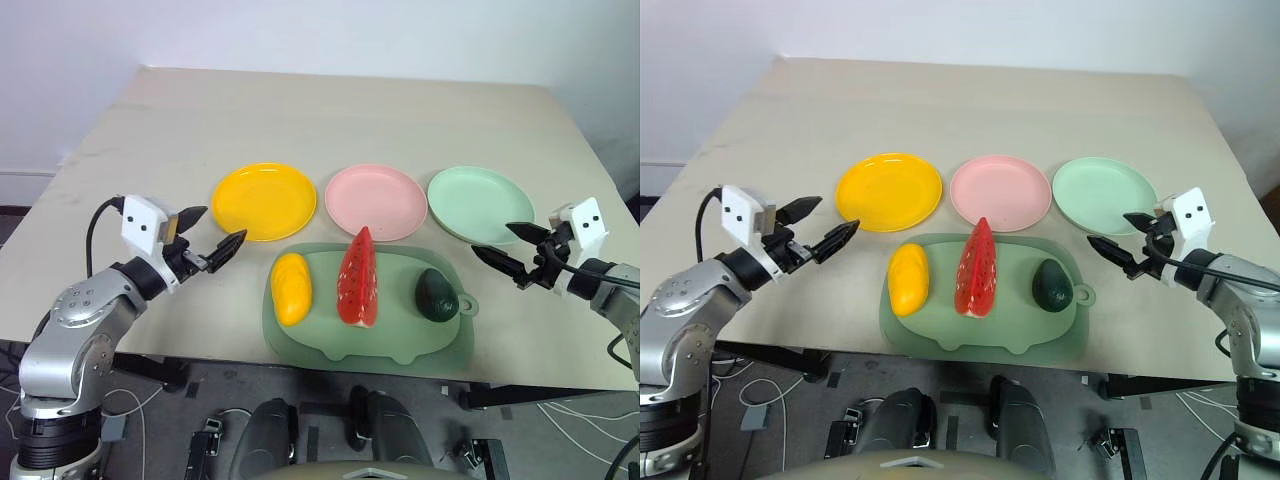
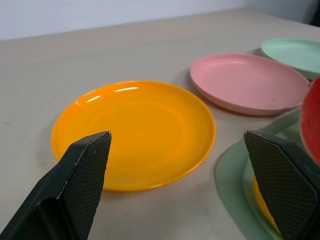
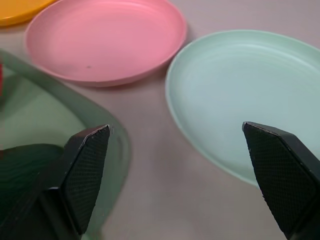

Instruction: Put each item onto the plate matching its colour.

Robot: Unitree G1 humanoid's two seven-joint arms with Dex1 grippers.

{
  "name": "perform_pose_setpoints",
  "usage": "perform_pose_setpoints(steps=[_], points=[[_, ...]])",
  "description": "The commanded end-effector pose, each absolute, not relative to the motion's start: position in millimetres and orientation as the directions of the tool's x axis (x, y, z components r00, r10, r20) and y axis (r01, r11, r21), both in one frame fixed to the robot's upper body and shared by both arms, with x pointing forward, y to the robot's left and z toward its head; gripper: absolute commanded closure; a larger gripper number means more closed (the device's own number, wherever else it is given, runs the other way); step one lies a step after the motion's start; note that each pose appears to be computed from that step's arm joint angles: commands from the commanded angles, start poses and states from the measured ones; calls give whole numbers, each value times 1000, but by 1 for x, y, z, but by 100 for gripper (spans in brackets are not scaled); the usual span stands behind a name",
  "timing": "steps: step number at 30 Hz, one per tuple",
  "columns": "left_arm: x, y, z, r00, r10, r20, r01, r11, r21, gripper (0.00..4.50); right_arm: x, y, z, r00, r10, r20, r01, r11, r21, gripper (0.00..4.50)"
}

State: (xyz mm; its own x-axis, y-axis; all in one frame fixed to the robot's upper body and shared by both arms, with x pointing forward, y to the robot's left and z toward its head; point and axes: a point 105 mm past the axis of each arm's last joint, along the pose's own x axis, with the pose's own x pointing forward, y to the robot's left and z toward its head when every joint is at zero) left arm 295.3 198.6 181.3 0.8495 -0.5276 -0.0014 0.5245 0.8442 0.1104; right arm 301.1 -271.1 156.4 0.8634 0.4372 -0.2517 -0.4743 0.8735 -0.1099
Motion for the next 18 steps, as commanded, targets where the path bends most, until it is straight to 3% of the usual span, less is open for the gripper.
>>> perform_pose_setpoints(steps=[1, 9, 18], points=[[293, 204, 194, 846, -531, 49, 524, 845, 112, 4, 296, -266, 166, 880, 433, -198, -459, 881, -116, 0], [295, 209, 194, 840, -541, 42, 538, 840, 69, 4, 284, -262, 163, 904, 380, -197, -410, 901, -143, 0], [301, 203, 193, 836, -546, 48, 542, 837, 74, 4, 283, -261, 182, 909, 373, -187, -405, 896, -182, 0]])
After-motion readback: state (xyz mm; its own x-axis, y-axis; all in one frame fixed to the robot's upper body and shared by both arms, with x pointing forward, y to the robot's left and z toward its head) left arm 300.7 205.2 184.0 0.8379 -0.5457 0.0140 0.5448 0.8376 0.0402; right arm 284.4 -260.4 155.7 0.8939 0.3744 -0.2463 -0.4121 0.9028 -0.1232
